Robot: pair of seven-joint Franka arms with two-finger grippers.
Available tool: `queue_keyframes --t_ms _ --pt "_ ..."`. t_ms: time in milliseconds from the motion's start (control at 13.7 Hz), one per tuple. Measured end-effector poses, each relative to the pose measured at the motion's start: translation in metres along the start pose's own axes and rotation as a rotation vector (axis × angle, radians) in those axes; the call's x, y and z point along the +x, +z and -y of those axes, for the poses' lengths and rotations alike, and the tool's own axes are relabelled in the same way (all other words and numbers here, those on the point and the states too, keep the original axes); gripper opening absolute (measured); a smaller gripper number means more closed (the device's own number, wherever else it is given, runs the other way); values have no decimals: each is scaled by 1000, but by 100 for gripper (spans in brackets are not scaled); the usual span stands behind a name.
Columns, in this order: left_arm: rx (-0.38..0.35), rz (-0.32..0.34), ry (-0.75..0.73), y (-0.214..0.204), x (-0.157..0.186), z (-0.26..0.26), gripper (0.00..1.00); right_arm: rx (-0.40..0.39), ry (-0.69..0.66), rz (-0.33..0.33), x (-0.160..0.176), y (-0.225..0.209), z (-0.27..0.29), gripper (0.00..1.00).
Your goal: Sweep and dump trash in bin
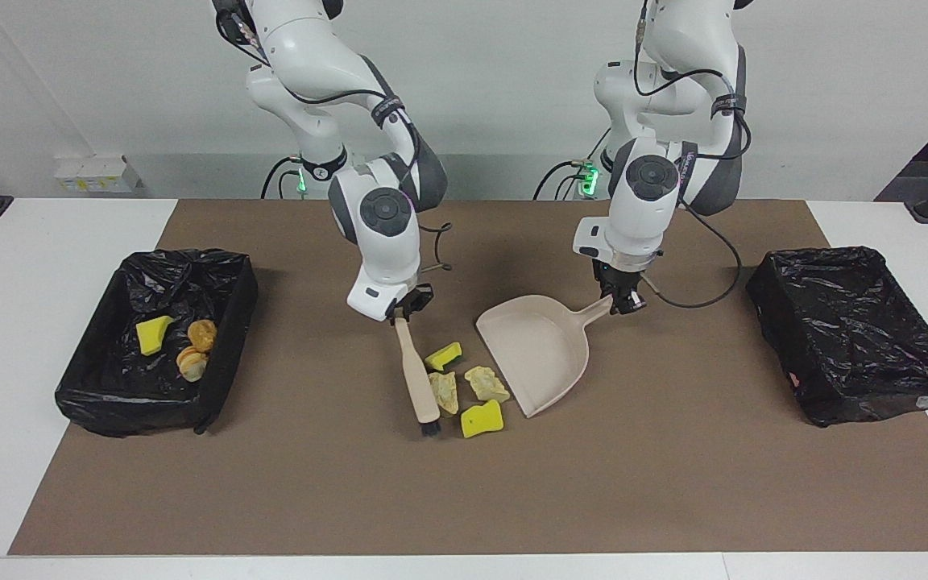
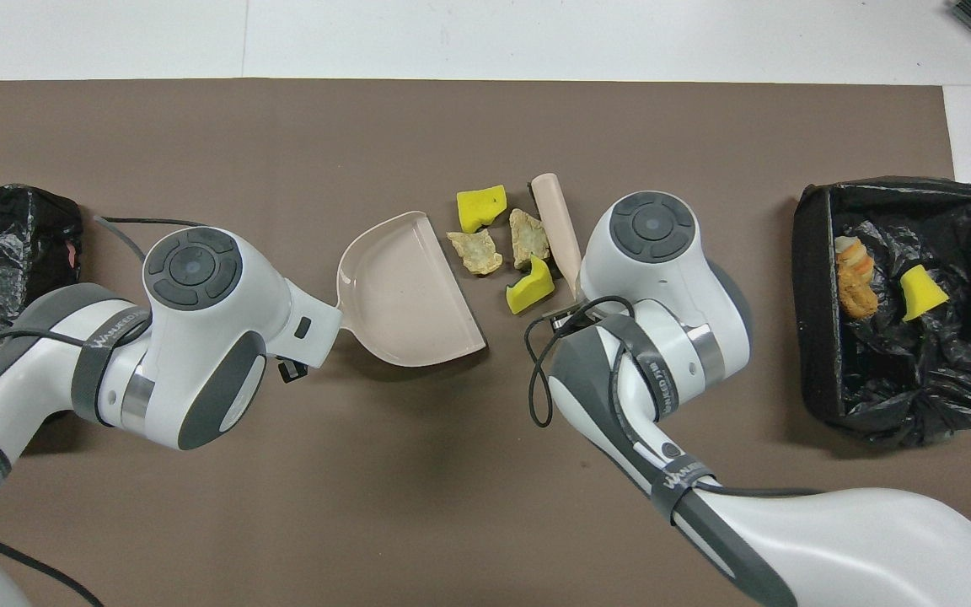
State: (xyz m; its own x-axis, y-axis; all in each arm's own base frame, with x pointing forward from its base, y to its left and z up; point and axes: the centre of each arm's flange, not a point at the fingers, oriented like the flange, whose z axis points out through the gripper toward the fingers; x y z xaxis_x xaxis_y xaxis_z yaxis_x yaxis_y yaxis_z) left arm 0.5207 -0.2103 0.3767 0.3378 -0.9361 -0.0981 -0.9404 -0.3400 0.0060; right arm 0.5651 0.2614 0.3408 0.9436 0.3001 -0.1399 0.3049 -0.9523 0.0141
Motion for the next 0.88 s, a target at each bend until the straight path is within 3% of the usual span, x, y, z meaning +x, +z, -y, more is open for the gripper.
queue_keyframes --t_ms 219,511,876 --pt "0 0 -2 1 0 0 33 73 -23 14 -8 0 55 26" --pt "1 -1 -2 1 0 0 33 129 51 17 -23 -4 124 26" --pt "-6 -6 -9 2 -1 -1 33 133 45 36 -40 -6 167 26"
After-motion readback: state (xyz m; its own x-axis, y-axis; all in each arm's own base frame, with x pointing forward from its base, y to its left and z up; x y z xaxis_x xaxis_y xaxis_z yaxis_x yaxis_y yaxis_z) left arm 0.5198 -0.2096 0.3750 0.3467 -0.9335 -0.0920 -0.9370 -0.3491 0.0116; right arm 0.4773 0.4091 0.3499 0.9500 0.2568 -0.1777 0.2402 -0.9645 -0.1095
